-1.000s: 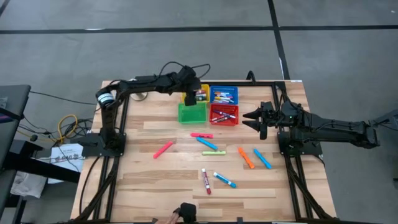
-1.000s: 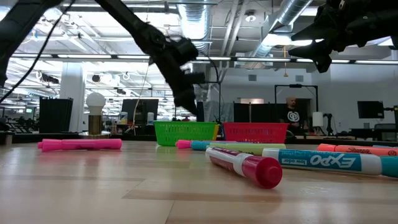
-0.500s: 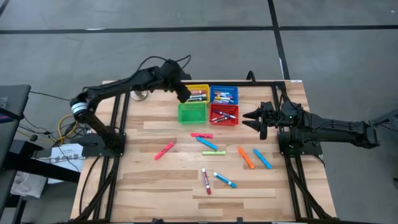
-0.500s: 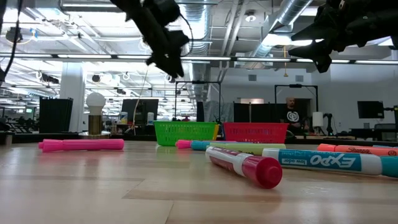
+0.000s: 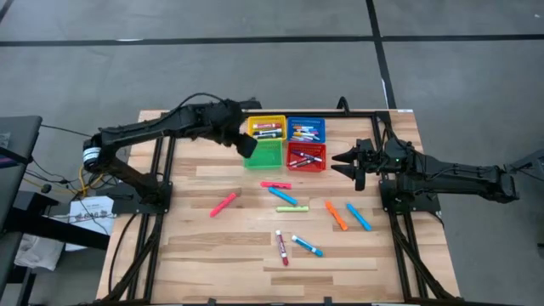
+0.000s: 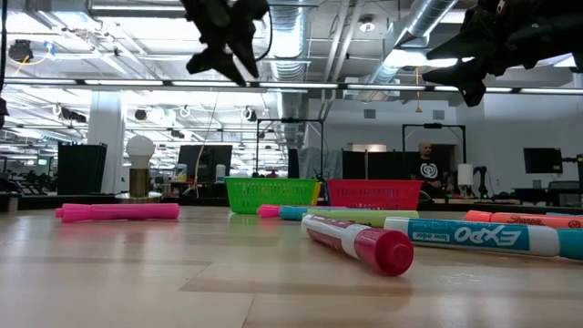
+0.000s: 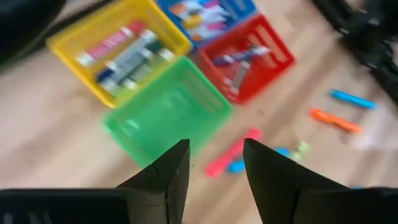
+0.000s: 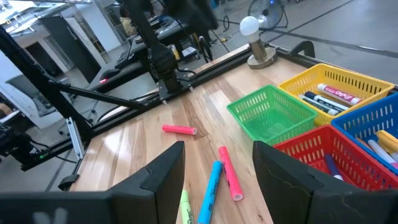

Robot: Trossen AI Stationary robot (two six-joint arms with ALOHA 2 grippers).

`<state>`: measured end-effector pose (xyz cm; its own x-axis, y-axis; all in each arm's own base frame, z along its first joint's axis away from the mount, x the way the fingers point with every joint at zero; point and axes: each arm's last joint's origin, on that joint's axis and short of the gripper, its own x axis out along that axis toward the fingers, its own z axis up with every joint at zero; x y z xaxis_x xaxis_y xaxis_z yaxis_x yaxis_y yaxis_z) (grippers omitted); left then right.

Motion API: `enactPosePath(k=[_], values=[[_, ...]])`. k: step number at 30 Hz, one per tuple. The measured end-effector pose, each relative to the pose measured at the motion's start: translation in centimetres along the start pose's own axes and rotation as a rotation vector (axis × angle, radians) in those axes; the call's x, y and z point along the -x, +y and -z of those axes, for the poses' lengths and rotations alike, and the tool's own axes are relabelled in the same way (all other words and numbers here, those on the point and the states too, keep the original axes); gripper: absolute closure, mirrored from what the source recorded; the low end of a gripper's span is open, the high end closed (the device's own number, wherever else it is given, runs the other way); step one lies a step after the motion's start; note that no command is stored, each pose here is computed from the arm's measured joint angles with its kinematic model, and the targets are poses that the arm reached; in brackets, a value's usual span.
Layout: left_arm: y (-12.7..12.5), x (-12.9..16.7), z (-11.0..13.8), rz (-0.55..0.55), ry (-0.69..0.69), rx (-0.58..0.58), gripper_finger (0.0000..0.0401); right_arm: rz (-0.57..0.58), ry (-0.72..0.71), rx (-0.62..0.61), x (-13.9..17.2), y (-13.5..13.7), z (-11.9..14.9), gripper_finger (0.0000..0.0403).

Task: Pick & Place Markers
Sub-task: Put the large red marker pen into the yellow bin

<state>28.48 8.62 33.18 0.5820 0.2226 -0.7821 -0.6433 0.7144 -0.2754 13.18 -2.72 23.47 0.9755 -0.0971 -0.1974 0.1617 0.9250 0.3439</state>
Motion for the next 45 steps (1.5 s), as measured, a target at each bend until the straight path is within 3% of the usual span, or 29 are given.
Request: enactPosePath(k=[9, 14, 20, 36, 45], values=[[-5.0, 0.5, 3.3, 0.123, 0.079, 0.019, 0.0251, 0.0, 0.0, 0.0, 0.0, 0.0, 0.0, 0.0225], [-7.1, 1.0, 4.8, 0.177, 0.104, 0.092, 0.0251, -0.001, 0.001, -0.004, 0.0, 0.0, 0.0, 0.0225], [-9.4, 0.9, 6.7, 0.194, 0.136, 0.212, 0.0251, -0.001, 0.0, -0.118, 0.0, 0.0, 0.0, 0.0225], [-15.9, -4.1, 12.8, 0.209, 0.263, 0.424, 0.0251, -0.001, 0.0, -0.12, 0.0, 0.0, 0.0, 0.0225], [-18.2, -6.9, 16.1, 0.18, 0.327, 0.589, 0.0251, -0.004, 0.002, -0.121, 0.0, 0.0, 0.0, 0.0225]])
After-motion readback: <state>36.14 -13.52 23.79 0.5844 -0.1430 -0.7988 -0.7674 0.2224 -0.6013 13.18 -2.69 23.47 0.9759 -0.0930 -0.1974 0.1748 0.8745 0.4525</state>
